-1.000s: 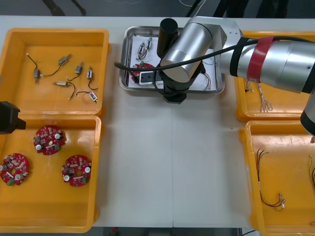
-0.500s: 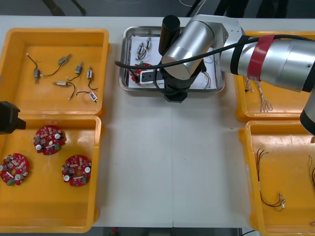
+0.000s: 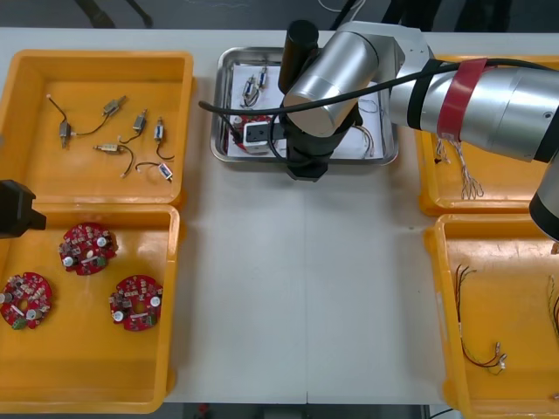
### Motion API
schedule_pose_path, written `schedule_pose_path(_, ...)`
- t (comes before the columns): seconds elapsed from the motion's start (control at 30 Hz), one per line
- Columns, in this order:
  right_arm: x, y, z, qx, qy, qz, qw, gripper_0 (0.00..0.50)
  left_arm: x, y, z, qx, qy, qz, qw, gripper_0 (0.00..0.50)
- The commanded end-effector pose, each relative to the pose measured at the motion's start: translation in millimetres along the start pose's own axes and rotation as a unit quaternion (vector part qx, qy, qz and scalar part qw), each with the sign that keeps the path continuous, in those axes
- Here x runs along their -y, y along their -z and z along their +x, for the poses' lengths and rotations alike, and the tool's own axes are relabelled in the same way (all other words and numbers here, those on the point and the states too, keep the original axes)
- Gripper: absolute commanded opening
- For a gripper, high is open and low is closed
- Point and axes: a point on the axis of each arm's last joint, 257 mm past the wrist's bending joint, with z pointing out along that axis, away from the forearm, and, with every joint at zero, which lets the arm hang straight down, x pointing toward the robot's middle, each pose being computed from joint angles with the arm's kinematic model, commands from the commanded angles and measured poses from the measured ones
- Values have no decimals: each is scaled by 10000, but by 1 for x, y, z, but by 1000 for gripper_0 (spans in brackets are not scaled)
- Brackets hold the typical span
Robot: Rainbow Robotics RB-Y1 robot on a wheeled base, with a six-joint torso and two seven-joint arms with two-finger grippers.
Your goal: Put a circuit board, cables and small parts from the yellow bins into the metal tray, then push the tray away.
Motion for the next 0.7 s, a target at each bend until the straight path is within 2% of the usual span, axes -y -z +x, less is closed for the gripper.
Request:
schedule_pose_path(0.03,20,42,-42,342,111,58,9993,500,2,7,-5,194,-254,74,9995,500)
schedule_pose_path(0.17,4,60,-54,357,144,-224,9990,500,2,7,-5,194,-254,74,9995,500)
schedule_pose_path(0.4,-20,88,-49,61,-149,-588,9981,500,2,7,-5,194,-254,74,9995,500)
schedule_pose_path(0.53,-30,106,-45,-14,-444,-679,9967,500,2,7,-5,194,-254,74,9995,500)
schedule_pose_path(0.7,-44,129,-20,-379,-796,-621,9942,500,2,7,-5,194,-254,74,9995,500)
